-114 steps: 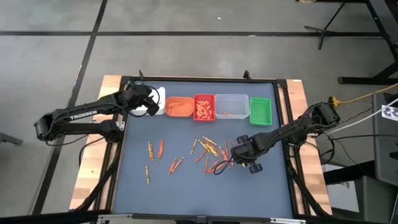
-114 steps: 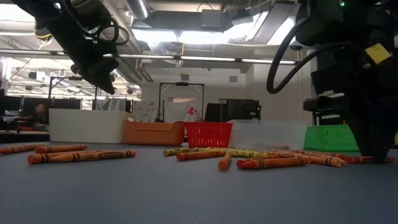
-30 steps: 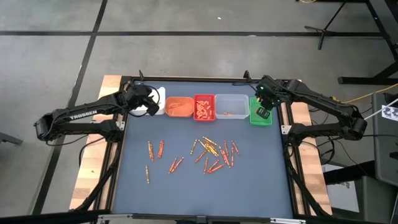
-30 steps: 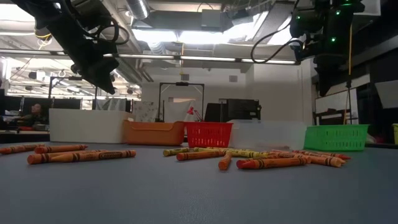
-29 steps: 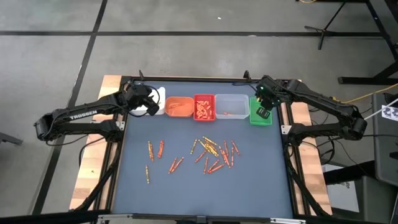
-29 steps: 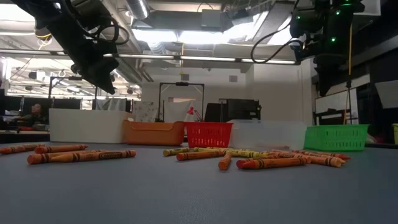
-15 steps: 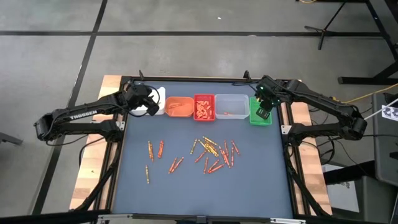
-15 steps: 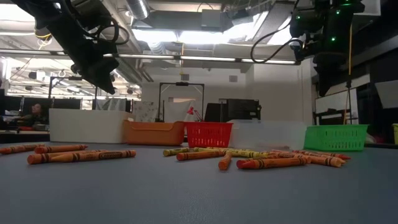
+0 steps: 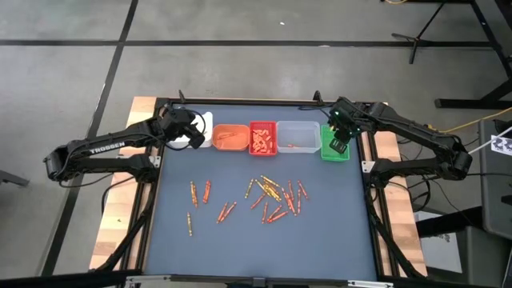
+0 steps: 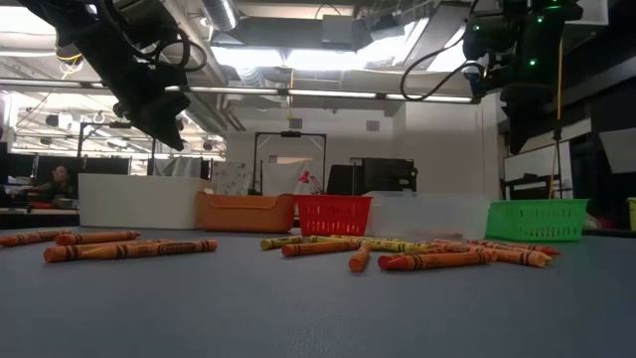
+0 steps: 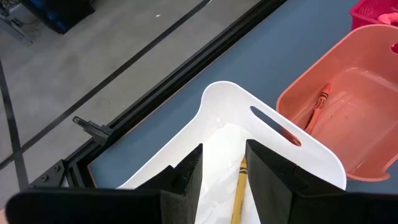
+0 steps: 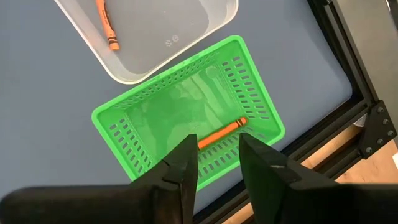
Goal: Sort crayons
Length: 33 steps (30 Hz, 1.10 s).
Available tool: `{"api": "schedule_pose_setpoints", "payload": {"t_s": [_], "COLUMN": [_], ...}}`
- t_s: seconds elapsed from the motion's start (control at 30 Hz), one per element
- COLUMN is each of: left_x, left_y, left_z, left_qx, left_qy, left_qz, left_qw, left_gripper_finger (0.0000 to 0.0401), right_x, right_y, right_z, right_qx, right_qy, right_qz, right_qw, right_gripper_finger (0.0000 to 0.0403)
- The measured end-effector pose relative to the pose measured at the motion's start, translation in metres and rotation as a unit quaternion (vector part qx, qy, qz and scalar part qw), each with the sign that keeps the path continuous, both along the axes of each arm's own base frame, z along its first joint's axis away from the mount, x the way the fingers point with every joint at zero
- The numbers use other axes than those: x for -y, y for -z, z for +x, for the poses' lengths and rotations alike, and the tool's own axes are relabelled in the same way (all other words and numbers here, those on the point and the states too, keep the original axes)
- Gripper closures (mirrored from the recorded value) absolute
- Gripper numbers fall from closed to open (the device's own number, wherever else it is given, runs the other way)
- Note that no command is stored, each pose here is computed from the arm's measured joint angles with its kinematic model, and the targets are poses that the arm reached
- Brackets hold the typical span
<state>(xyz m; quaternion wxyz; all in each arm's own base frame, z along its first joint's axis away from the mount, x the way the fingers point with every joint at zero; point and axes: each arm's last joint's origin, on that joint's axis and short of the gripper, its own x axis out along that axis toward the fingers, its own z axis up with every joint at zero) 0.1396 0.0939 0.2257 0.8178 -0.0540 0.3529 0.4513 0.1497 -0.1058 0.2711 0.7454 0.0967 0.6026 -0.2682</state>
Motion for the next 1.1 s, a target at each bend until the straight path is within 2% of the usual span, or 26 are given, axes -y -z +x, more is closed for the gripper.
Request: {"api": "schedule_pose_setpoints", "payload": {"t_s": [0.53, 0.63, 0.8, 0.9, 1.1], "left_x": [0.0, 0.001, 0.007, 0.017, 0.045], "left_y": [0.0, 0.0, -0.002, -0.002, -0.001], "left_z": [0.0, 0.001, 0.009, 0.015, 0.026], "left_qx": [0.0, 0.013, 0.085, 0.121, 0.157], "left_qy": [0.0, 0.01, 0.078, 0.129, 0.175], "left_qz": [0.0, -0.012, -0.082, -0.14, -0.225], "left_qw": [1.0, 1.0, 0.99, 0.974, 0.946], "left_gripper_finger": [0.0295, 0.0295, 0.0299, 0.0306, 0.0319], "right_x": [0.0, 0.0, 0.003, 0.004, 0.004], "right_y": [0.0, 0.0, -0.001, -0.002, -0.002], "right_z": [0.0, 0.001, 0.004, 0.006, 0.006], "right_qx": [0.0, 0.003, 0.022, 0.03, 0.035], "right_qy": [0.0, 0.0, 0.0, 0.0, 0.0], "right_qz": [0.0, -0.002, -0.014, -0.02, -0.023], "right_qw": [1.0, 1.0, 1.0, 0.999, 0.999], "right_gripper_finger": [0.0287, 0.0287, 0.0287, 0.0287, 0.0287]}}
